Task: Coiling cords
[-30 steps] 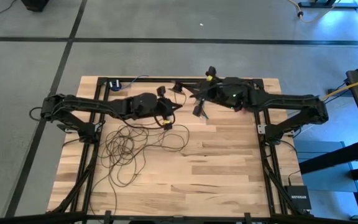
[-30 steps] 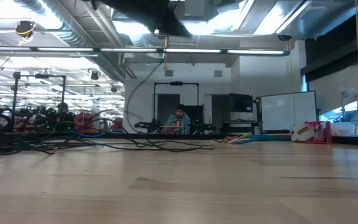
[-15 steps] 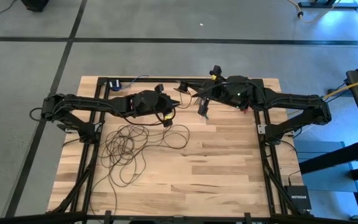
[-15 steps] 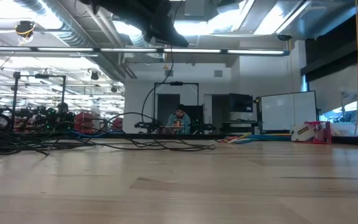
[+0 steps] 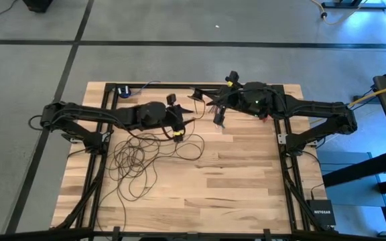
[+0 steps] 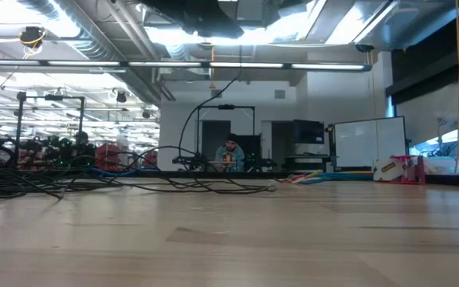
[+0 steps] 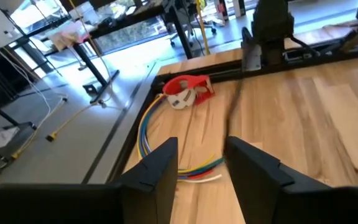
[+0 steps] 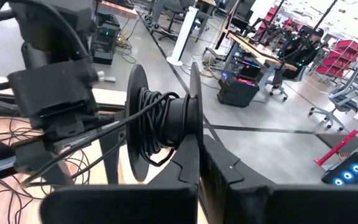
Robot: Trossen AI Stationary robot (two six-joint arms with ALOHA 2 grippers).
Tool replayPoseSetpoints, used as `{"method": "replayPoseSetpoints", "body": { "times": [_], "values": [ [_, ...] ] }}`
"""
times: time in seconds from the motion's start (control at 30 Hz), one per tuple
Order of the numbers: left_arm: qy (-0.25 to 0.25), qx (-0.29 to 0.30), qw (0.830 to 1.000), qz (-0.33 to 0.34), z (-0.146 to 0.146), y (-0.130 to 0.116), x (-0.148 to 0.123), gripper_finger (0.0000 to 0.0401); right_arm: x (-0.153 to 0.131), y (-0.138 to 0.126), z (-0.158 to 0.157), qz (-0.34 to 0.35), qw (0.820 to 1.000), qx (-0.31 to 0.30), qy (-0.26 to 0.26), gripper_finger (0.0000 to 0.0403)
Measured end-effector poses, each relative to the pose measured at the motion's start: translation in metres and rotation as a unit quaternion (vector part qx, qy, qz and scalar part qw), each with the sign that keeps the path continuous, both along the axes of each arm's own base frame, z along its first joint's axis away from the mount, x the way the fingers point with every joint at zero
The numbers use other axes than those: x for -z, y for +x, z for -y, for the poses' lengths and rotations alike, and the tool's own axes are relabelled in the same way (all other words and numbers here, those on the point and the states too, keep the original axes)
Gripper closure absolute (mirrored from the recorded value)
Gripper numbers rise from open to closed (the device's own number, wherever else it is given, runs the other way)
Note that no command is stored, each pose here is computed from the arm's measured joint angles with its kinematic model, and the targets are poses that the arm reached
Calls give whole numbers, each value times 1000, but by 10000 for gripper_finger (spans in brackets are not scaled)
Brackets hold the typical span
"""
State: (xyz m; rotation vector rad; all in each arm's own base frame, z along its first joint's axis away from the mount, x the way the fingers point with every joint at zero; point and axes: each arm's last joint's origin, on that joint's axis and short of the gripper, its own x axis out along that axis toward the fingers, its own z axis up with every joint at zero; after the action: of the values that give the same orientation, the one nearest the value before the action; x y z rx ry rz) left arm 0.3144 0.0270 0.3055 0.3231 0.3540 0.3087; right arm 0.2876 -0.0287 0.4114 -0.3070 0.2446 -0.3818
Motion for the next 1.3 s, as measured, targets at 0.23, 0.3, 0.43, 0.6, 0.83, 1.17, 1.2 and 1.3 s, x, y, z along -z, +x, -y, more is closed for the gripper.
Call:
{"method": "replayPoseSetpoints", "body": {
  "times": [0.23, 0.3, 0.43, 0.6, 0.83, 1.17, 1.2, 1.3],
  "values": [
    [2, 7, 1000, 5, 4, 1, -1, 269, 0, 0, 0, 0, 1000, 0, 0, 400],
    [7, 16, 1000, 14, 7, 1, -3, 269, 0, 0, 0, 0, 1000, 0, 0, 400],
    [10, 24, 999, 20, 10, 1, -5, 273, 0, 0, 0, -2, 1000, 0, -3, 400],
    [5, 33, 999, 32, 11, 3, -6, 296, 0, 0, 0, -2, 1000, 0, -3, 400],
    [-18, 63, 997, 41, 13, 4, -7, 305, 0, 0, 0, -2, 1000, 0, -3, 400],
    [-24, 50, 998, 34, 6, 3, -5, 350, 0, 0, 0, -2, 1000, 0, -3, 400],
    [-24, 50, 998, 30, 6, 3, -4, 364, 0, 0, 0, -2, 1000, 0, -3, 400],
    [-18, 52, 998, 17, 6, 2, -2, 395, 0, 0, 0, -2, 1000, 0, -3, 400]
  ]
}}
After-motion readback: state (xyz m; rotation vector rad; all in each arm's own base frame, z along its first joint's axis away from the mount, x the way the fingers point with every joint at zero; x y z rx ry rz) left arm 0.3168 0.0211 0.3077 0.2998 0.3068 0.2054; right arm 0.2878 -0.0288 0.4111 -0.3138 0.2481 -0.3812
